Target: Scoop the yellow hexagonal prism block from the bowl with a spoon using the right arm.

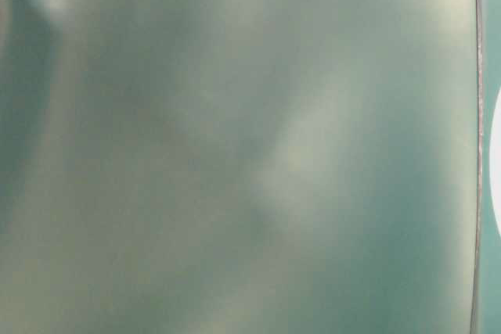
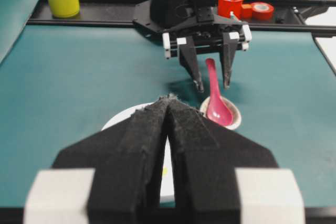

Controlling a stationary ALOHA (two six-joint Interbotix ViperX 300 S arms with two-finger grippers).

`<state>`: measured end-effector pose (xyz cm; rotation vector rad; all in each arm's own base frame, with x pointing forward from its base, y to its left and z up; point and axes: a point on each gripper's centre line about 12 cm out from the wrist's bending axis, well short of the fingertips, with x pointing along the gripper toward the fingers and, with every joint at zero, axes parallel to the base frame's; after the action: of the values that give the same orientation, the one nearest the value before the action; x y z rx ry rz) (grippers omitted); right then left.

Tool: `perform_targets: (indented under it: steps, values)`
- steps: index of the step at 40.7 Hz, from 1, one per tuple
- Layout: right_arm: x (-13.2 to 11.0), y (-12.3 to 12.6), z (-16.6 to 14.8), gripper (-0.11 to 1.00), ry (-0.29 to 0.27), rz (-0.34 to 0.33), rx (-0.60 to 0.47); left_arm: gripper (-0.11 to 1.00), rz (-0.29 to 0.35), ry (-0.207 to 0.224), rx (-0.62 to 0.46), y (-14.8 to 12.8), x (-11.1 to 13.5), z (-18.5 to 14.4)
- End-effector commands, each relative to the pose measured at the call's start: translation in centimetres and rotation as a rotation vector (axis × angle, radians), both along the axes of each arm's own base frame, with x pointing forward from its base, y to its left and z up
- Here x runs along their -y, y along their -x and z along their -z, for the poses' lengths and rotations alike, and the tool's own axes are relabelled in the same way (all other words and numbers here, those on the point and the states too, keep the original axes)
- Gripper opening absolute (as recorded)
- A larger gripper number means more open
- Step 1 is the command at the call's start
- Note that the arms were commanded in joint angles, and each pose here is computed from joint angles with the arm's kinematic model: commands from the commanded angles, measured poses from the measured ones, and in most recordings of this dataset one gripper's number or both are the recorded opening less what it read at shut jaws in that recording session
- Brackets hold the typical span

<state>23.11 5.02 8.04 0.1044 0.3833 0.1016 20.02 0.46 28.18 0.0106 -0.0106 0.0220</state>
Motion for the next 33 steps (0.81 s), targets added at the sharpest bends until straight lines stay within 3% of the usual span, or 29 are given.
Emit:
perform_targets:
  steps: [1,11,22,33]
  values:
    - [-0.26,-0.27,-0.31,0.59,0.002,-0.011,0.020,-0.01,-0.002,-0.005,0.017,-0.19,-0.06,-0.60]
    - [-0.34,-0.37,-0.30,0.55,0.011,-0.017,0.018,-0.01,-0.002,-0.005,0.018,-0.23,-0.06,-0.65]
    - [-0.32,-0.33,-0.18,0.41,0.012,-0.016,0.008,-0.01,-0.002,-0.005,0.021,-0.23,-0.06,-0.68]
    - [-0.30,-0.34,-0.22,0.40,0.012,-0.014,0.009,-0.01,-0.002,-0.005,0.023,-0.20,-0.06,-0.71]
